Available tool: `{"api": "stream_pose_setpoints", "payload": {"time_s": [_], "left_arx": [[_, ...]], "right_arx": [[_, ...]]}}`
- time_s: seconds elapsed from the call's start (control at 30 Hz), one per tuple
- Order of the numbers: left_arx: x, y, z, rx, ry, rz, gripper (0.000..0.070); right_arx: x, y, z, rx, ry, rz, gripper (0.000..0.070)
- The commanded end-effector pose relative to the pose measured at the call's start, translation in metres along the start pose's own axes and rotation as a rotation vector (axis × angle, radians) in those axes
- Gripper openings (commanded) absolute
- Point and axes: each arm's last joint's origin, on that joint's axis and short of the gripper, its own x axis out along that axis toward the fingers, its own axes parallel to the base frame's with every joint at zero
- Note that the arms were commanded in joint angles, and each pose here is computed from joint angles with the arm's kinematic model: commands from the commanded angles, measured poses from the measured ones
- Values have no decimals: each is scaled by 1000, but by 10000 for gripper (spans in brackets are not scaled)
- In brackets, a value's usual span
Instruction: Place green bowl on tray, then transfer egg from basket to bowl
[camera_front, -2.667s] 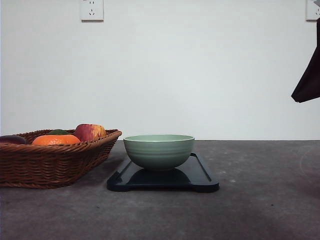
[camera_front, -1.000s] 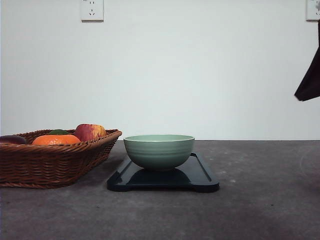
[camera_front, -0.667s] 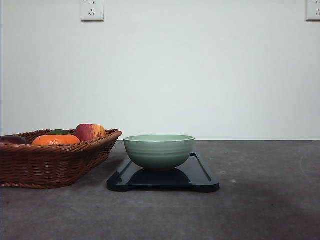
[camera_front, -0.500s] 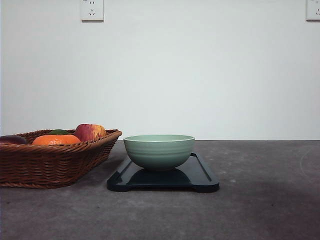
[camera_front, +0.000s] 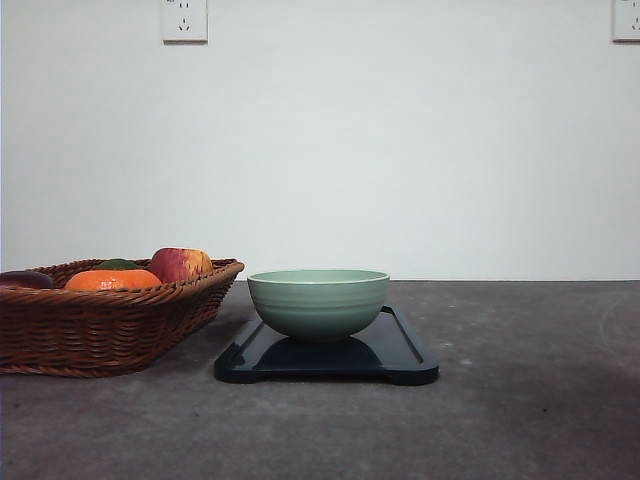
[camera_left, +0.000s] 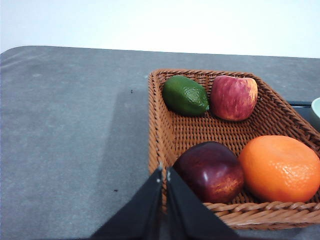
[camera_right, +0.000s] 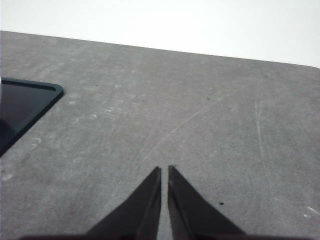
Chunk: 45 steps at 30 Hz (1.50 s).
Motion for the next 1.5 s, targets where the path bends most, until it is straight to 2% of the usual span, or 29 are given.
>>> {"api": "stream_pose_setpoints", "payload": {"time_s": [0.0,1.47], "left_arx": [[2,0,-7,-2,25,0,0],[2,0,-7,-2,25,0,0]], "right_arx": [[0,0,-1,-4,-3,3,17],[0,0,-1,-4,-3,3,17]]}}
